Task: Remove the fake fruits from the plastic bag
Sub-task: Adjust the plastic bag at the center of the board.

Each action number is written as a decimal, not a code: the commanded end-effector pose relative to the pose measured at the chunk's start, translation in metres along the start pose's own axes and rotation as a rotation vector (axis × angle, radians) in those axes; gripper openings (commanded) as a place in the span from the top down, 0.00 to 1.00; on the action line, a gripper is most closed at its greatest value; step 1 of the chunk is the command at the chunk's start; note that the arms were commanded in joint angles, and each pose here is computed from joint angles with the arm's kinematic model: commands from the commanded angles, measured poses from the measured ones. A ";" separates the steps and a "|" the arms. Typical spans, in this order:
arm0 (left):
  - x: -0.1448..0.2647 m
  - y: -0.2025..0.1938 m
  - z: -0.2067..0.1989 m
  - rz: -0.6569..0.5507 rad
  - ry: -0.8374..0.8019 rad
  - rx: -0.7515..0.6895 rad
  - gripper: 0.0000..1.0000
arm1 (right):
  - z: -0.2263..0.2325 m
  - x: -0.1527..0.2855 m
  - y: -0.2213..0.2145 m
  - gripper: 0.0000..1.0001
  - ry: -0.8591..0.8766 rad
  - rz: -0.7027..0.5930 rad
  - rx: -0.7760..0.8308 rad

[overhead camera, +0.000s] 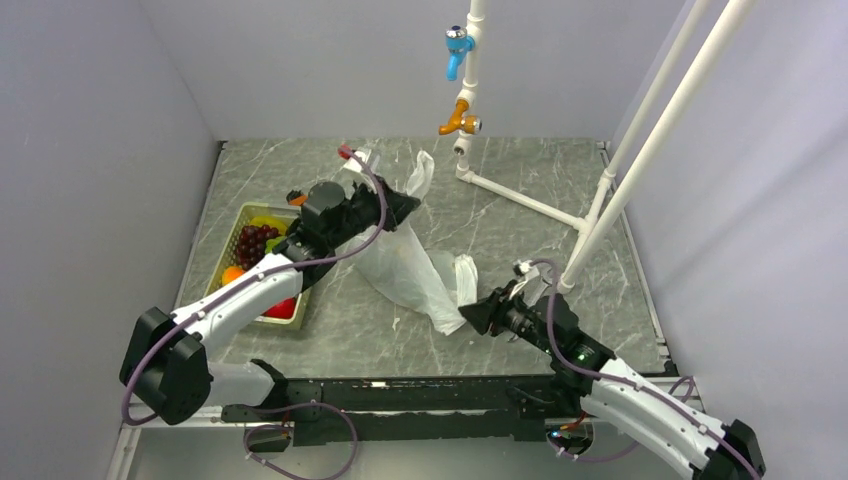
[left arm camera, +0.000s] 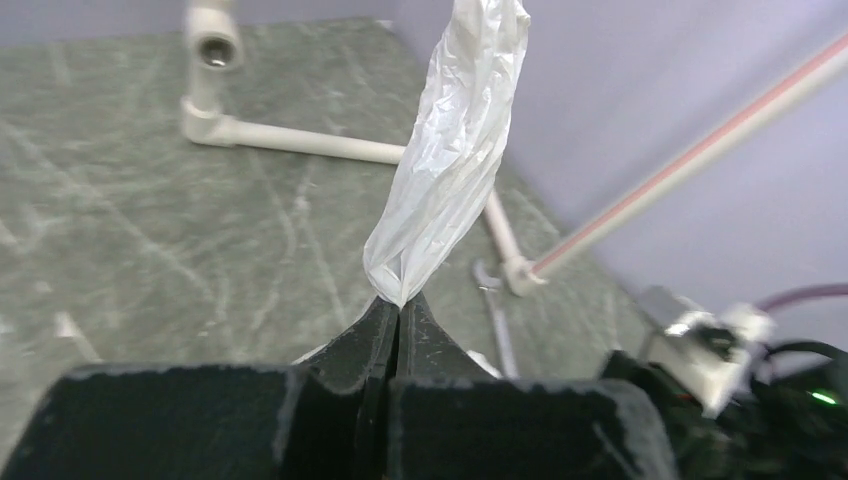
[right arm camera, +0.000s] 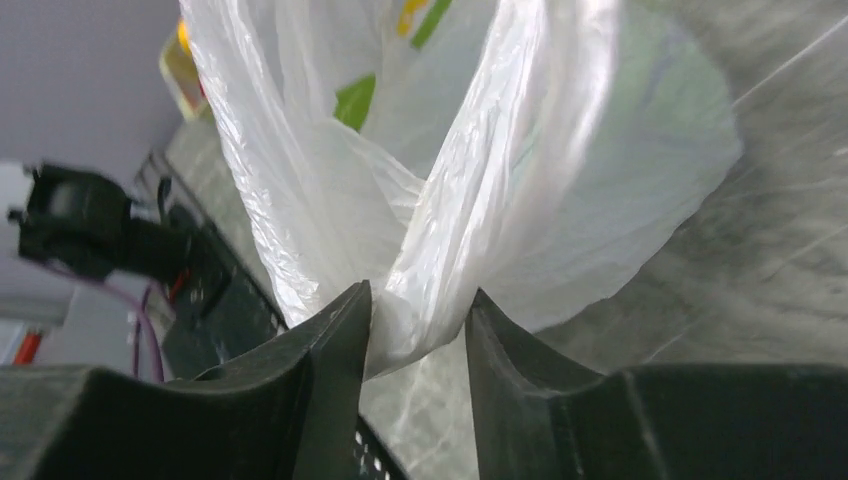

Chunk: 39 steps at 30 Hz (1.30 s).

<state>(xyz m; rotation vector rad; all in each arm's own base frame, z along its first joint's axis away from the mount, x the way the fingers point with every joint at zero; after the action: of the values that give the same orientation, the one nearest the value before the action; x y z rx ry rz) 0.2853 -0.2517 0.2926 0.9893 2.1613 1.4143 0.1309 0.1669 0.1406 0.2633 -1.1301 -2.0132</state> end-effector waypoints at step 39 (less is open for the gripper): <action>-0.002 0.055 0.023 -0.162 -0.182 0.236 1.00 | 0.080 0.034 0.065 0.73 0.063 0.117 0.034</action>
<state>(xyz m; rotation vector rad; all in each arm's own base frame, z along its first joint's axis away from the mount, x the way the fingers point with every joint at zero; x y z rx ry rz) 0.3018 -0.2300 0.3202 1.0046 2.1485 0.9764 0.1112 0.1715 0.2396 0.1606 -1.1595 -1.9126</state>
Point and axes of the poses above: each gripper's point midway between its finger pads, its own x axis back along the fingers, its own z axis along the line the jaws close on, y = z × x, the point moved 6 cm from there along x, back along the fingers, and after that the axes turned 1 degree about -x, right-handed, at the moved point
